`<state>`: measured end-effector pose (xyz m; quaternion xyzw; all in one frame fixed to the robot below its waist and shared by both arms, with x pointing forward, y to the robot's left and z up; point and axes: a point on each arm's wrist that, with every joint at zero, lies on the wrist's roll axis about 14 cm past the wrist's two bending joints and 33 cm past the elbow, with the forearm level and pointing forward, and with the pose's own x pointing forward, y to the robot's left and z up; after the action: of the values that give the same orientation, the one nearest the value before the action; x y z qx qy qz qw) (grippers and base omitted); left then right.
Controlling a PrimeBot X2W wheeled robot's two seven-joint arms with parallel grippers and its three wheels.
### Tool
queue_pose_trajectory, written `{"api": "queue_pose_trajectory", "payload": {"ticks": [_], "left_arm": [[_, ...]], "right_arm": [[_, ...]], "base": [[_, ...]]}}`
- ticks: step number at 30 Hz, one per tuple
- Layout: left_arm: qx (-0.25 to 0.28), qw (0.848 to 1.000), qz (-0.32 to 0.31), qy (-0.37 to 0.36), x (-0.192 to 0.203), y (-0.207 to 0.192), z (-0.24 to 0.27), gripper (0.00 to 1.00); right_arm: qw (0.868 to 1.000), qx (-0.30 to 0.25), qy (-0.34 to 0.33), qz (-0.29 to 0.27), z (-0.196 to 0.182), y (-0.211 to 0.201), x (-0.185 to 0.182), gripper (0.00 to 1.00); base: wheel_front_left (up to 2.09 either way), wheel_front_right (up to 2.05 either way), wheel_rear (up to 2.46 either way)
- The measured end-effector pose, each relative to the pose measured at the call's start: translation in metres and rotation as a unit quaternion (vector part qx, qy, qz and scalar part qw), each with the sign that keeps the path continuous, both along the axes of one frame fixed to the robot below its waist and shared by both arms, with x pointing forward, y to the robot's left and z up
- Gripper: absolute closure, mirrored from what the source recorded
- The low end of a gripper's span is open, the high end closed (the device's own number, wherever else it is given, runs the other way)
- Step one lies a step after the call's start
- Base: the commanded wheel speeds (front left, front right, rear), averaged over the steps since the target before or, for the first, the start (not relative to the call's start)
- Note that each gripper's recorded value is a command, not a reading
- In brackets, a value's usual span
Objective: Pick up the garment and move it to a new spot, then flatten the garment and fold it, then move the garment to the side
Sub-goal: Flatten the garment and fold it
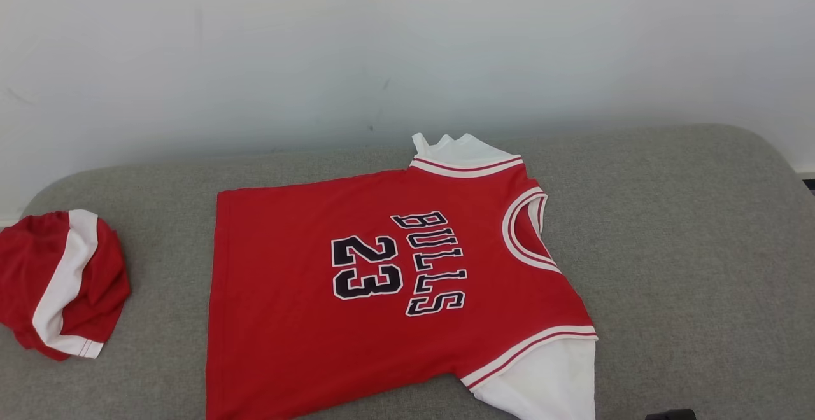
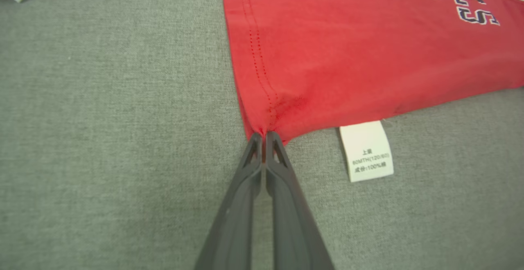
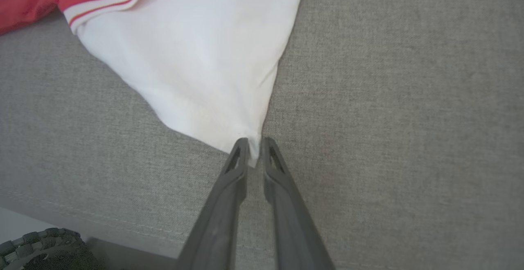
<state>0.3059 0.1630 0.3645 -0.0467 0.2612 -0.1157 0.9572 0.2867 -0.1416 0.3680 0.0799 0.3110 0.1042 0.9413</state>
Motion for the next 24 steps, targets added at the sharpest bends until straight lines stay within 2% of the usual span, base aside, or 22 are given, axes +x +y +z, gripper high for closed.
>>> {"api": "queue_pose_trajectory", "payload": {"ticks": [1, 4, 10, 19, 24], "left_arm": [[0.000, 1.000, 0.000, 0.000, 0.000, 0.001, 0.000, 0.00], [0.003, 1.000, 0.003, 0.002, -0.001, 0.004, -0.002, 0.00], [-0.005, 1.000, 0.021, -0.014, 0.000, 0.010, 0.003, 0.00], [-0.001, 0.998, 0.043, -0.049, 0.003, 0.024, 0.021, 0.00], [-0.016, 0.994, 0.055, -0.091, 0.016, 0.025, 0.046, 0.00]], "right_arm": [[1.000, 0.000, -0.002, -0.001, 0.001, 0.000, 0.001, 0.00], [1.000, 0.004, -0.012, -0.010, 0.005, -0.003, 0.005, 0.00], [0.997, 0.053, -0.034, -0.039, 0.019, -0.015, 0.006, 0.00], [0.987, 0.099, -0.112, -0.066, 0.064, -0.030, 0.023, 0.00], [0.978, 0.101, -0.166, -0.075, 0.090, -0.035, 0.034, 0.00]], "base": [[0.00, 0.00, 0.00], [0.00, 0.00, 0.00], [0.00, 0.00, 0.00], [0.00, 0.00, 0.00], [0.00, 0.00, 0.00]]}}
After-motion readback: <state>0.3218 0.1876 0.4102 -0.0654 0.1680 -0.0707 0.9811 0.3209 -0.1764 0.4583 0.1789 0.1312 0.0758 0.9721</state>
